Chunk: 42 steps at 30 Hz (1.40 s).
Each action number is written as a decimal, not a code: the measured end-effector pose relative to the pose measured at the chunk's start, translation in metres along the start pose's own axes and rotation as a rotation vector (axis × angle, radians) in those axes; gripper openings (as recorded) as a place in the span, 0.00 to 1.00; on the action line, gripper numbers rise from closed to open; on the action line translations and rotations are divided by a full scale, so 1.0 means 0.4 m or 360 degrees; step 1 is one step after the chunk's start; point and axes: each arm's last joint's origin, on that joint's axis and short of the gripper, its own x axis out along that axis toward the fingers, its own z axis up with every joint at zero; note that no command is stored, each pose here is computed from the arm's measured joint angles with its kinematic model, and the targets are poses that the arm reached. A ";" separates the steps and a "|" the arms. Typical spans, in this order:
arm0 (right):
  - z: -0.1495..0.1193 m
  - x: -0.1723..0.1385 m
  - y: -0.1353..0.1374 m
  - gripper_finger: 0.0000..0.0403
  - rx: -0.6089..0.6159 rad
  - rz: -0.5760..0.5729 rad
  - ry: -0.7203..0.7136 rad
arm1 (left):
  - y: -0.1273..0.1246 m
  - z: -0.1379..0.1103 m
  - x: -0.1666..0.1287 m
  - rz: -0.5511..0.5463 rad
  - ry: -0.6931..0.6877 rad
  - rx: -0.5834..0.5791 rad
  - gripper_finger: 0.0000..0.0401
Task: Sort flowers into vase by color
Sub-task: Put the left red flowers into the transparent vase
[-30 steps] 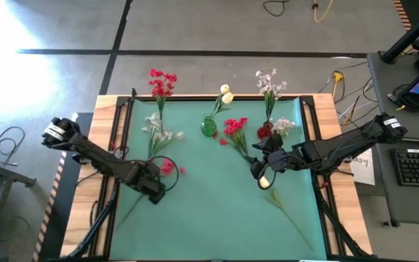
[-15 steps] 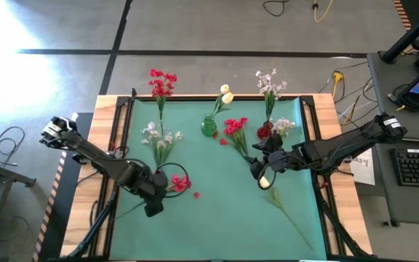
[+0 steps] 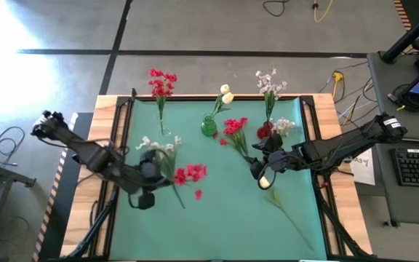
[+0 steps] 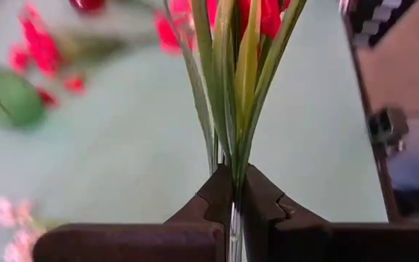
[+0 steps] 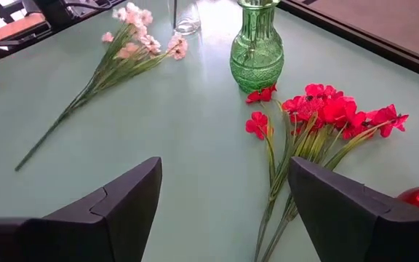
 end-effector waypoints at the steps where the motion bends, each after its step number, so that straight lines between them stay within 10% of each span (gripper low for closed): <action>1: 0.000 0.000 0.000 0.72 0.0000 0.0000 0.0000 | 0.005 0.005 -0.013 0.0013 -0.0063 0.0015 0.00; 26: 0.002 0.000 0.001 0.72 -0.0003 -0.0004 -0.0018 | 0.124 0.111 -0.127 0.0816 -0.1002 0.0249 0.00; 42: 0.002 0.000 0.001 0.71 -0.0004 -0.0007 -0.0022 | 0.329 -0.014 -0.145 0.1169 -0.1418 0.0077 0.00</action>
